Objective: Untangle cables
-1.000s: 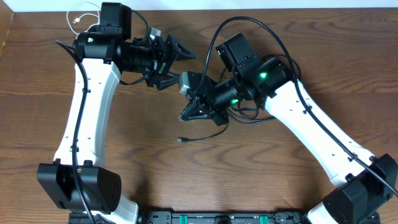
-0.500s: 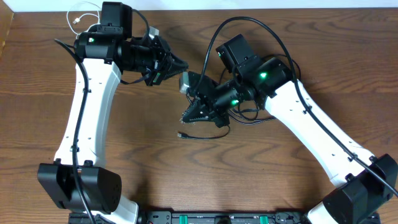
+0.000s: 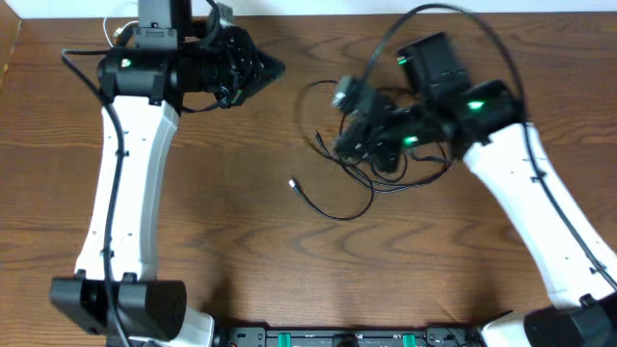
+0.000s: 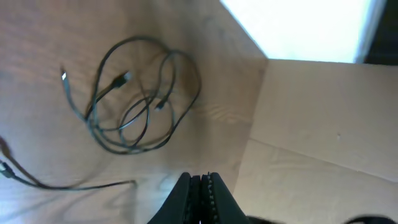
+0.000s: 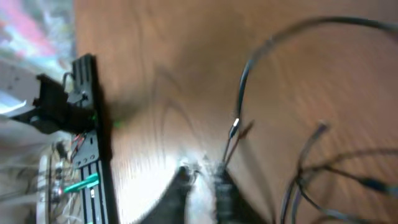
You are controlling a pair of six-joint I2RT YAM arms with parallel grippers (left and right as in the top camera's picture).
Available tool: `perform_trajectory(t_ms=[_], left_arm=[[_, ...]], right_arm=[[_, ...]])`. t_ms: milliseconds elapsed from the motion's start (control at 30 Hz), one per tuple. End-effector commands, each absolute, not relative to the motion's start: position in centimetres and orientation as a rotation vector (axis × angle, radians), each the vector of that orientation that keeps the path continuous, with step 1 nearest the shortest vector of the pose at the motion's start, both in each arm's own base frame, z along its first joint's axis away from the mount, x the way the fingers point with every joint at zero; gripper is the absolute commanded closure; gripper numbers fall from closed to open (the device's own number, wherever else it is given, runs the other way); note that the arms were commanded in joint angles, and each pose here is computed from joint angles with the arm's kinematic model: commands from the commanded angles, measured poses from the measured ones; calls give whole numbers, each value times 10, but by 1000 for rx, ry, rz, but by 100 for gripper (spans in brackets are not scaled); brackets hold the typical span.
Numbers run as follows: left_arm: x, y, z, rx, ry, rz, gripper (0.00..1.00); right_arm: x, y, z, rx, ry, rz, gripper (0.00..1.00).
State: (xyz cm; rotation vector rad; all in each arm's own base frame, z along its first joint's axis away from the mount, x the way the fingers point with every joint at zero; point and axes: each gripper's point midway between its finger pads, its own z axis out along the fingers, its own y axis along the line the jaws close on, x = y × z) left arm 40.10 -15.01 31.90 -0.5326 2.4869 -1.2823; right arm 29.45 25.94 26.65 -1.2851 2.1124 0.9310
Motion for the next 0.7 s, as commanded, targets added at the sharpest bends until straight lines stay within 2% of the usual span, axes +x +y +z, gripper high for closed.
perform_trajectory(t_ms=[0, 200, 267, 333, 400, 500, 567, 600, 633, 667], left_arm=[[397, -146, 342, -503, 2428, -1243, 93], [396, -144, 335, -527, 2447, -1225, 92], [398, -137, 329, -568, 2459, -1157, 92], [400, -123, 317, -635, 2473, -1032, 92], [402, -103, 304, -687, 2486, -855, 92], [402, -82, 290, -686, 2507, -662, 83], [401, -75, 283, -662, 2525, -592, 70], [400, -75, 279, -642, 2542, -579, 62], [398, -75, 274, -628, 2568, -565, 43], [397, -74, 271, -611, 2581, -556, 37]], right_arm=[[289, 256, 286, -1236, 2078, 1013, 97], [269, 272, 296, -1356, 1937, 1118, 99], [272, 271, 293, -1358, 1953, 1079, 96], [279, 266, 288, -1313, 2013, 1034, 82], [295, 256, 282, -1197, 2123, 968, 59], [320, 238, 275, -966, 2277, 863, 34], [332, 229, 272, -837, 2339, 819, 14], [335, 227, 272, -817, 2345, 811, 1], [336, 225, 272, -812, 2350, 797, 1], [336, 225, 271, -811, 2353, 795, 1]])
